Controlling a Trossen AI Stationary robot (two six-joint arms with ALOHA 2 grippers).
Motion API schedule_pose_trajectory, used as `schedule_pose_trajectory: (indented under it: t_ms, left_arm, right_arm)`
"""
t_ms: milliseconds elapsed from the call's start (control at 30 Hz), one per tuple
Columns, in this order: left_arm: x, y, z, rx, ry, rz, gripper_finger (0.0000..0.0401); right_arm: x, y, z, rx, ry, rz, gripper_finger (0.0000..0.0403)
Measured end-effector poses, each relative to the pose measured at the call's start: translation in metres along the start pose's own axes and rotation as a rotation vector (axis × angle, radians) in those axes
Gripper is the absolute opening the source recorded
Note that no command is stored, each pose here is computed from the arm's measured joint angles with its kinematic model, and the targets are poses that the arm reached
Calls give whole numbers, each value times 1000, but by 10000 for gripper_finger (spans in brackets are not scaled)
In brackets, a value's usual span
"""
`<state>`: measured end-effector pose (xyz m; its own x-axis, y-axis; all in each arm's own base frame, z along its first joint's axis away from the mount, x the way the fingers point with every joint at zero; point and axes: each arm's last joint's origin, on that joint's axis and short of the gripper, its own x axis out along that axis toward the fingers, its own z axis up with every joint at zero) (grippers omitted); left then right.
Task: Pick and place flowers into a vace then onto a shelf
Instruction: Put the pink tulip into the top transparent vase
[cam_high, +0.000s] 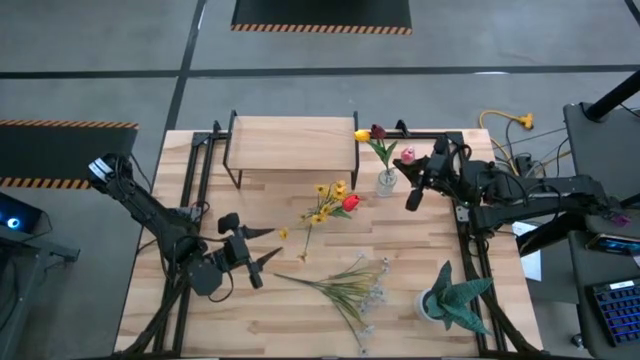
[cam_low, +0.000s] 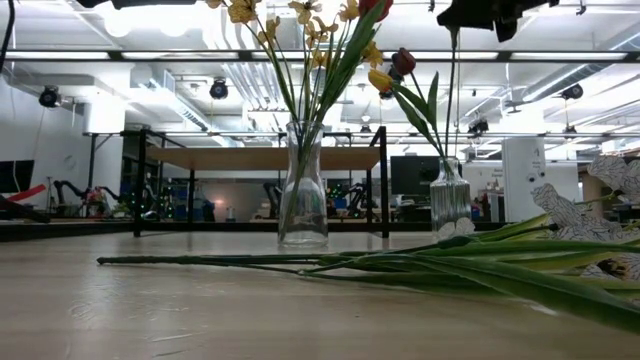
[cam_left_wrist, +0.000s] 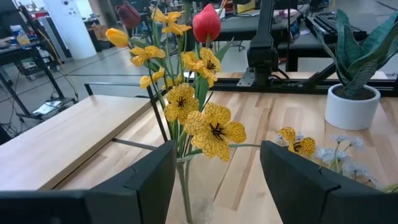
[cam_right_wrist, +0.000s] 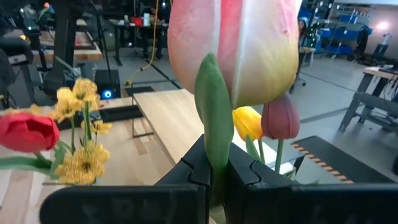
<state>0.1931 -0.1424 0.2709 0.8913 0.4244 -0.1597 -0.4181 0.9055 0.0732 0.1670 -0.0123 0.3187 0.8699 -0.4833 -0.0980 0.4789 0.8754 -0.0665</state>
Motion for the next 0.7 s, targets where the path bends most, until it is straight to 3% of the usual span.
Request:
schedule_pose_trajectory:
  t_ms: [400,700]
  left_arm:
    - [0,0,0,1,1,-1,216]
    - [0,0,-1,3,1,0,216]
  right_arm:
    - [7,4,-30,-18,94,-3,9]
    - [16,-5,-62,12,115,-74,9]
